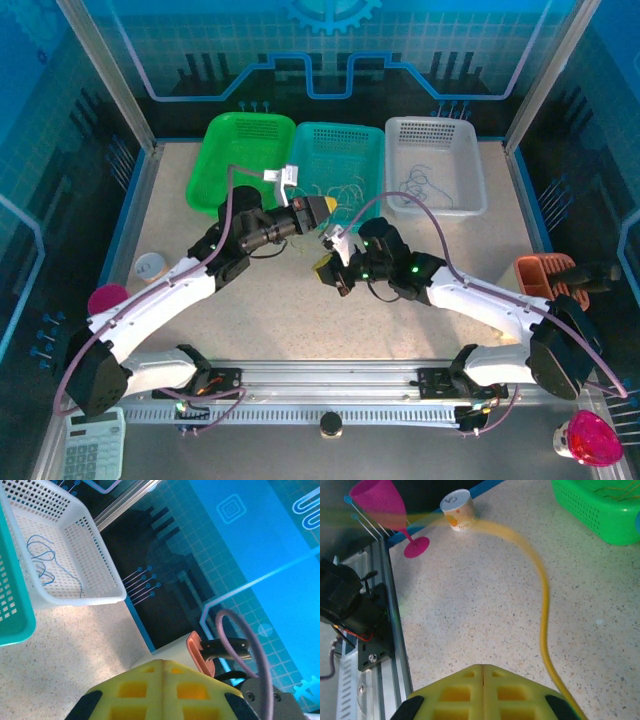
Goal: Untangle the cables
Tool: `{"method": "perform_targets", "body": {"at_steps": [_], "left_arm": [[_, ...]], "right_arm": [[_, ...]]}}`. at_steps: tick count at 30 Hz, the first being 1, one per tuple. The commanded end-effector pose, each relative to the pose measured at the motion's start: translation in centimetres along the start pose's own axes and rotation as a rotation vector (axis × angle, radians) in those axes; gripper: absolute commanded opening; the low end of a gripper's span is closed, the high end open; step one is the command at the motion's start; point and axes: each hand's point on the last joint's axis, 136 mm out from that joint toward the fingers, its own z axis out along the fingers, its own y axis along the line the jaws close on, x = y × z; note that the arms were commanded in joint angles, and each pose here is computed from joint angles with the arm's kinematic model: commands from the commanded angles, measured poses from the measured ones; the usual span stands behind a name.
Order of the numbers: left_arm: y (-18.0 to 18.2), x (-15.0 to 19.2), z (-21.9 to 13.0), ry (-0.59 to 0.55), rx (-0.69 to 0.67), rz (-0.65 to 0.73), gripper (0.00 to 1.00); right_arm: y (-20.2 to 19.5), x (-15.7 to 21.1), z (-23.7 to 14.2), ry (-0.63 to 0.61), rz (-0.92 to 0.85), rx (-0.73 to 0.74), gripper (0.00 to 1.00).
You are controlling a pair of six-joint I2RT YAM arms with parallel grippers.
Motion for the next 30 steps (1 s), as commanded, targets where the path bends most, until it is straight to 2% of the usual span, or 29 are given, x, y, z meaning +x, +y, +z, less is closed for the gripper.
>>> {"method": "perform_targets", "body": {"at_steps": [1, 5, 6, 11, 16, 22, 30], "left_arm": [[-1.8, -1.1, 0.0, -0.022, 0.028, 0.039, 0.00], [-2.1, -1.4, 0.1, -0.024, 0.029, 0.051, 0.00], [-2.2, -1.5, 0.1, -0.020, 0.029, 0.055, 0.00], [-2.9, -1.8, 0.0, 0.014, 0.037, 0.088, 0.00], [-3.7, -2.1, -0.1, 0.065, 0.069, 0.106, 0.00], [-4.8, -1.7, -0.2, 0.139, 0.113, 0.130, 0.00], [-5.6, -1.2, 0.2, 0.183, 0.164, 0.104, 0.00]], "right_arm": [[0.1, 0.6, -0.5, -0.009, -0.002, 0.020, 0.00], [-0.5, 0.9, -1.8, -0.025, 0.006, 0.067, 0.00], [-0.6, 0.8, -2.2, -0.029, 0.006, 0.074, 0.03], [-1.5, 0.5, -4.7, -0.053, 0.001, 0.108, 0.42], [-1.1, -0.9, -7.3, -0.111, -0.031, 0.098, 0.58], [-0.1, -3.2, -8.6, -0.128, -0.087, 0.061, 0.61], [0.2, -6.3, -8.1, -0.145, -0.134, 0.016, 0.61]]}}
